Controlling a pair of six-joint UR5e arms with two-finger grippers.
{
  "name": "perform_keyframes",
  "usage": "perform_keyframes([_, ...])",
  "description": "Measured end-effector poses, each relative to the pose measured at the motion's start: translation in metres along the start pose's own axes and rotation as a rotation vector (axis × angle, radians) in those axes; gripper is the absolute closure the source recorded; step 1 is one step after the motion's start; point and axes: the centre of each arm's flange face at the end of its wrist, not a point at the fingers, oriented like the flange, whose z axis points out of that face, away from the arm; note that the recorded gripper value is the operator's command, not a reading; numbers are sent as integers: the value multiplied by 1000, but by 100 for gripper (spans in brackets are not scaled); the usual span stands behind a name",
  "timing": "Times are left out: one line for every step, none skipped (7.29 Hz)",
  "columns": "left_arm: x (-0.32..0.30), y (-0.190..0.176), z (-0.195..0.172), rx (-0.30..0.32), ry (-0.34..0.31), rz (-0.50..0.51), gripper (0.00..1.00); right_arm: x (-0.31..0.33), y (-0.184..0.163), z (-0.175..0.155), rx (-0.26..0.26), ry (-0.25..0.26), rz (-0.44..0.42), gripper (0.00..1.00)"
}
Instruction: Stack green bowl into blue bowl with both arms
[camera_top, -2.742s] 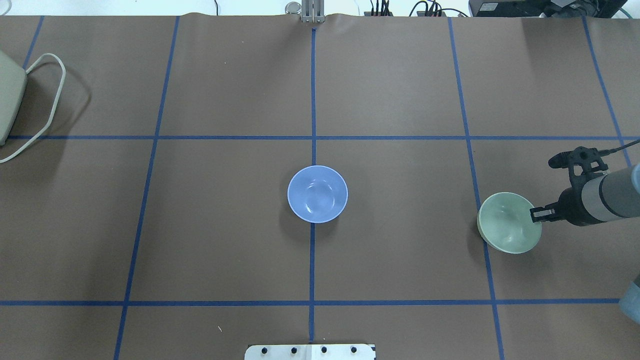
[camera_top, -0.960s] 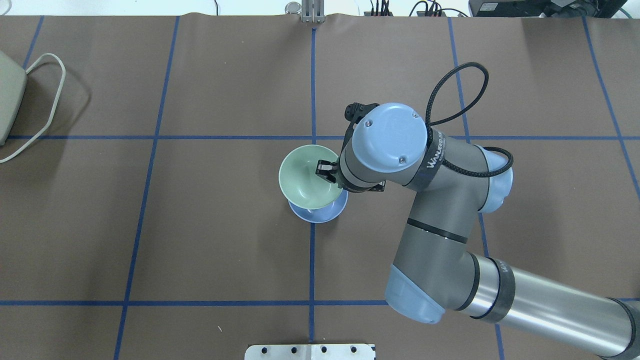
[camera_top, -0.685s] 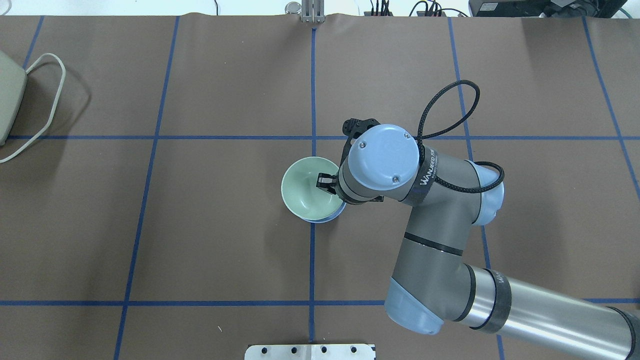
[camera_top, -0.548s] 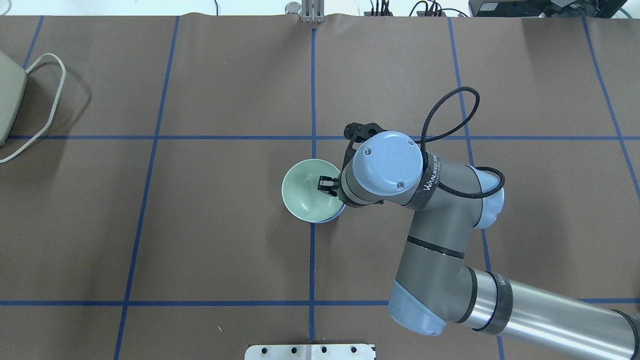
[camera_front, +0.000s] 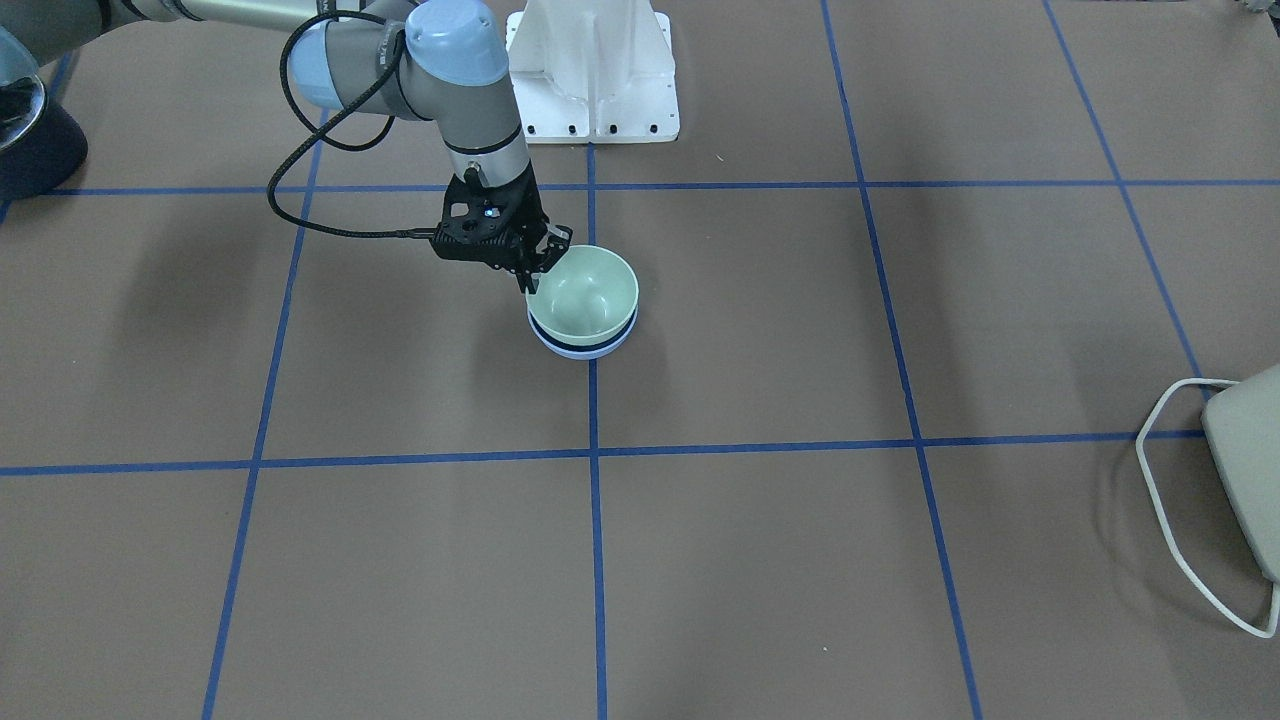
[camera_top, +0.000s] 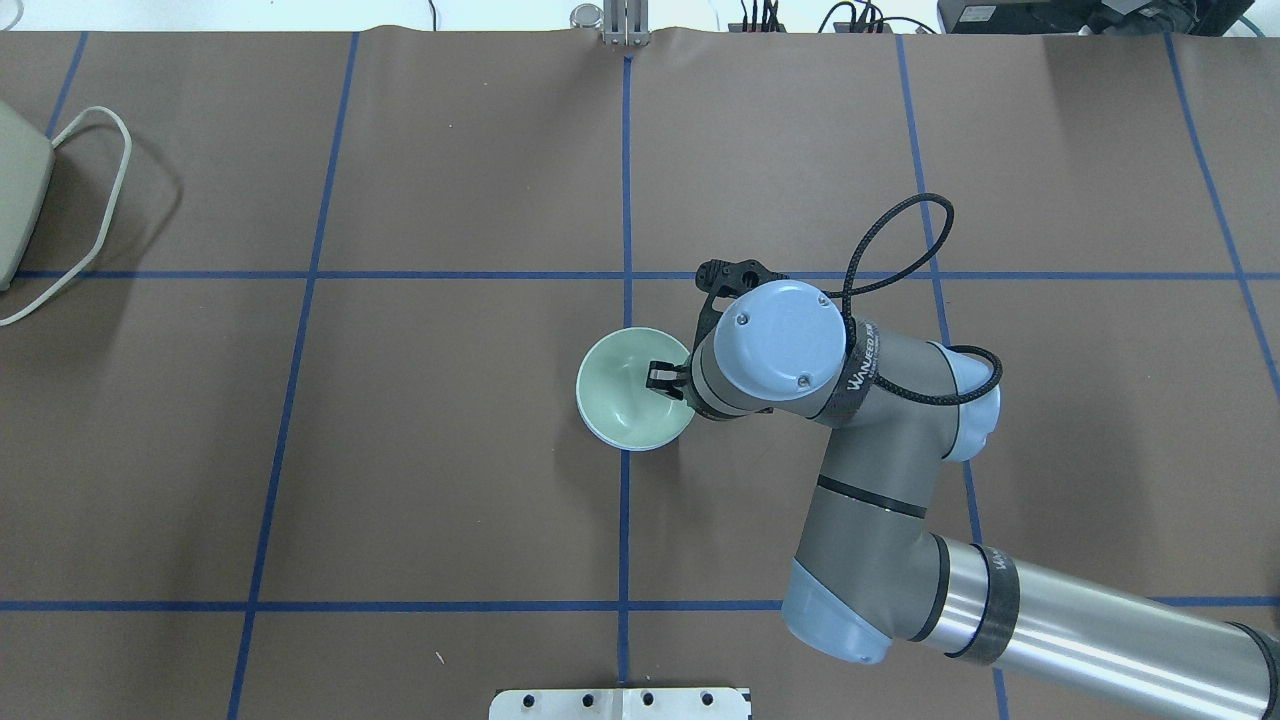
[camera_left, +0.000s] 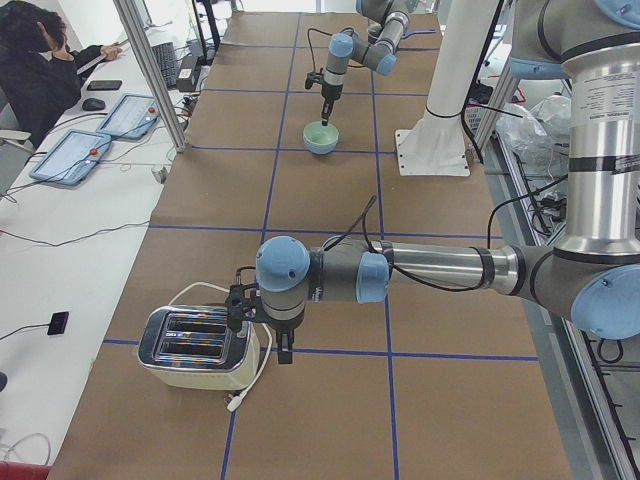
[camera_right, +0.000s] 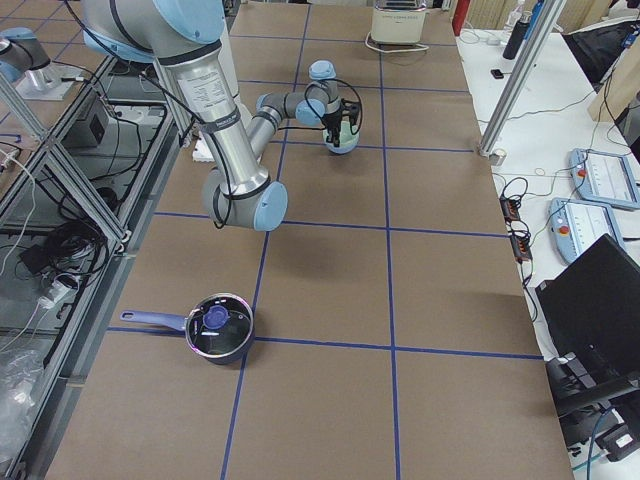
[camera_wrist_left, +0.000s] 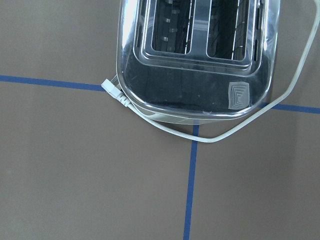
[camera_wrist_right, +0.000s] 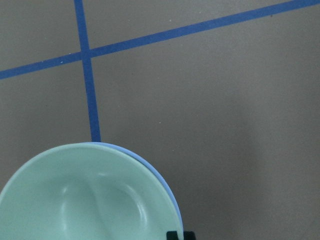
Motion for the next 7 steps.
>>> perform_keyframes([0, 0, 0, 0, 0, 0, 1, 0, 0, 0, 0, 0, 0, 83])
perform_keyframes([1, 0, 0, 1, 0, 2, 1, -1, 0, 0, 0, -1, 0, 53])
perform_keyframes([1, -1, 0, 1, 0, 2, 1, -1, 0, 0, 1, -2, 0, 38])
perform_keyframes([1, 0, 0, 1, 0, 3, 1, -2, 0, 0, 2, -4, 2, 24])
perform_keyframes([1, -1, 0, 1, 0, 3, 1, -3, 0, -1, 4, -6, 3, 0])
perform_keyframes([1, -1, 0, 1, 0, 3, 1, -4, -3, -5, 8, -12, 4, 0])
perform_keyframes([2, -1, 0, 1, 0, 2, 1, -6, -17, -17, 18, -27, 13, 0])
